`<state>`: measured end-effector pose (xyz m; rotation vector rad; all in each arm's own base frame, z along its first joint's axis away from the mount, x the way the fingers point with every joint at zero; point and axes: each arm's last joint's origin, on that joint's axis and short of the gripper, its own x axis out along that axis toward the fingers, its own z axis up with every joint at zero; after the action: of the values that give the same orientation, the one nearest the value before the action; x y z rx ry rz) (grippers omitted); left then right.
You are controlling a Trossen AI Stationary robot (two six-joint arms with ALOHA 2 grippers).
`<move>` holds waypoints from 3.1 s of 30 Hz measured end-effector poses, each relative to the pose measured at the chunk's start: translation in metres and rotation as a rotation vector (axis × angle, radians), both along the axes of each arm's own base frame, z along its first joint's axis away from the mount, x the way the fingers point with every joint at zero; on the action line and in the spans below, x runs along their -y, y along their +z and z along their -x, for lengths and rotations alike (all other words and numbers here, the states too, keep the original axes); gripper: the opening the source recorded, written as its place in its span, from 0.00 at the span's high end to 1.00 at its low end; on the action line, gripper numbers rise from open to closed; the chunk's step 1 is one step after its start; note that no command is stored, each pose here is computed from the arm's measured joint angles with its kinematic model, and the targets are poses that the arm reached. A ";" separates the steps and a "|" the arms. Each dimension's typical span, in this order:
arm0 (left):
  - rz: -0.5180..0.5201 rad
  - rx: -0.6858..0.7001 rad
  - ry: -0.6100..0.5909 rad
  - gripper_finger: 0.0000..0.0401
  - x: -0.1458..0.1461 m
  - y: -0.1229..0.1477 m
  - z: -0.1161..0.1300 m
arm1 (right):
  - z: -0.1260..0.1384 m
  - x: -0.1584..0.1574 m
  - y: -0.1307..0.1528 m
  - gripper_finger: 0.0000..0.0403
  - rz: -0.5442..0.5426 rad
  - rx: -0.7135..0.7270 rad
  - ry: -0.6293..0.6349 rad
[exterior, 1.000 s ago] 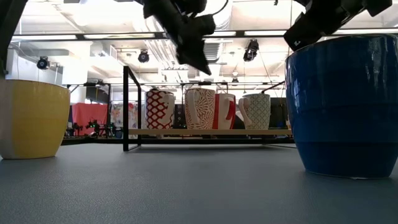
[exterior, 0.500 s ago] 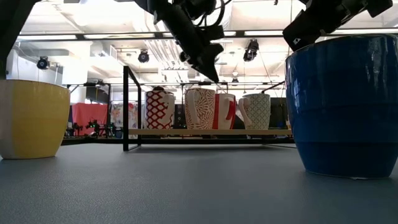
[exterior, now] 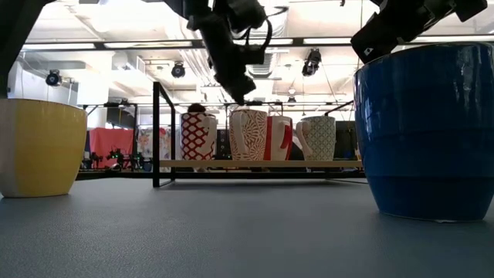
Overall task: Place coffee mugs
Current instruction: Put the orange patterned mug on the shelf
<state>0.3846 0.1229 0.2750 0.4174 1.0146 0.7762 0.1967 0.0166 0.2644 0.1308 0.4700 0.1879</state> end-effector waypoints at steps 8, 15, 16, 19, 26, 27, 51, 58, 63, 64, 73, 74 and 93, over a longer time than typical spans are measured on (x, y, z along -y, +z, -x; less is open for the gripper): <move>0.193 0.030 -0.119 1.00 -0.009 -0.001 0.005 | 0.000 0.000 -0.001 0.98 0.000 -0.002 0.000; 0.186 0.024 -0.186 1.00 -0.012 0.019 0.007 | 0.000 0.000 -0.001 0.98 0.001 -0.003 0.000; 0.209 0.022 -0.212 1.00 -0.014 0.021 0.007 | 0.000 0.000 -0.001 0.98 0.003 -0.002 0.001; 0.274 -0.001 -0.258 1.00 -0.019 0.024 0.012 | 0.000 0.000 -0.001 0.98 0.004 -0.002 0.001; 0.318 -0.082 -0.260 1.00 -0.019 0.022 0.019 | 0.000 0.000 -0.002 0.98 0.007 -0.003 0.002; 0.327 -0.095 -0.257 1.00 -0.019 0.020 0.019 | 0.000 0.000 -0.002 0.98 0.007 -0.004 0.002; 0.470 -0.157 -0.244 1.00 0.018 0.012 0.019 | 0.001 0.000 -0.005 0.98 -0.001 -0.013 -0.002; 0.461 -0.149 -0.246 1.00 0.018 0.013 0.018 | 0.000 0.000 -0.003 0.98 -0.001 0.001 -0.002; 0.451 -0.155 -0.260 1.00 0.019 0.014 0.018 | 0.000 0.000 -0.003 0.98 -0.001 0.001 -0.001; 0.449 -0.153 -0.263 1.00 0.019 0.015 0.019 | 0.000 0.000 -0.003 0.98 -0.001 0.001 -0.001; 0.543 -0.181 -0.453 1.00 0.025 0.013 0.018 | 0.000 0.000 -0.003 0.98 -0.001 0.002 -0.001; 0.534 -0.192 -0.465 1.00 0.024 0.012 0.017 | 0.000 0.000 -0.003 0.98 -0.001 0.002 -0.001; 0.335 -0.158 -0.307 1.00 -0.004 0.006 0.008 | 0.000 0.000 -0.003 0.98 -0.003 0.008 -0.002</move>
<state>0.3770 0.1274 0.2807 0.3371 1.1704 0.2931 0.1970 0.0166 0.2616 0.1331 0.4616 0.1871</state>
